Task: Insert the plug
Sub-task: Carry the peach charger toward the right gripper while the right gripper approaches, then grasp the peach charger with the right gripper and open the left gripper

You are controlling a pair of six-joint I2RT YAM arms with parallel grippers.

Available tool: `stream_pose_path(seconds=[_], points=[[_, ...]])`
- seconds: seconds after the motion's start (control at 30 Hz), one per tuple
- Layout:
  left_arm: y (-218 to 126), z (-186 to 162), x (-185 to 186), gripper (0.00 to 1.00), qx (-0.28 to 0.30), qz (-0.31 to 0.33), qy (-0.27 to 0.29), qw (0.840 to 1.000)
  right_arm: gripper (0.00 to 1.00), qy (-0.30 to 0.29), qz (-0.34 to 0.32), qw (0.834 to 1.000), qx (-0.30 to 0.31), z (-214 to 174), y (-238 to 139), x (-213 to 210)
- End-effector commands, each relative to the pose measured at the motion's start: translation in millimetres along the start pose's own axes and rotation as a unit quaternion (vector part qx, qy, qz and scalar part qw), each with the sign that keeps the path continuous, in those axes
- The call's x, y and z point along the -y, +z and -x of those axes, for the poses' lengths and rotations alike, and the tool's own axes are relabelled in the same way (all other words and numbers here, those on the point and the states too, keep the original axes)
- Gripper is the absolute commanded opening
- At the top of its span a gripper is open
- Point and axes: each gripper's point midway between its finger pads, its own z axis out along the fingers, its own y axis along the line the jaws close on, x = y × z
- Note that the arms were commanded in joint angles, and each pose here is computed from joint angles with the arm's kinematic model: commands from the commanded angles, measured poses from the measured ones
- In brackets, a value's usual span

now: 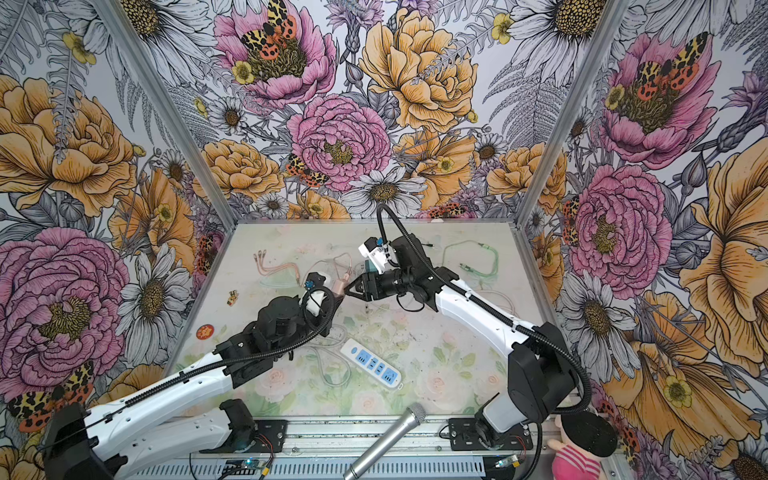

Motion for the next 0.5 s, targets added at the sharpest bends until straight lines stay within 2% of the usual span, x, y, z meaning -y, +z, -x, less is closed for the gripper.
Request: stream_pose_path(seconds=[0.0,0.47], points=[[0,21,9,0.17,0.026,-0.020,0.001,0.999,0.54,-0.029,0.025,0.999,0.016,17,2,-17],[6,23,24,0.17,0.024,-0.047,0.005,0.999,0.54,-0.011,0.023,1.000,-0.002,10,22,-3]])
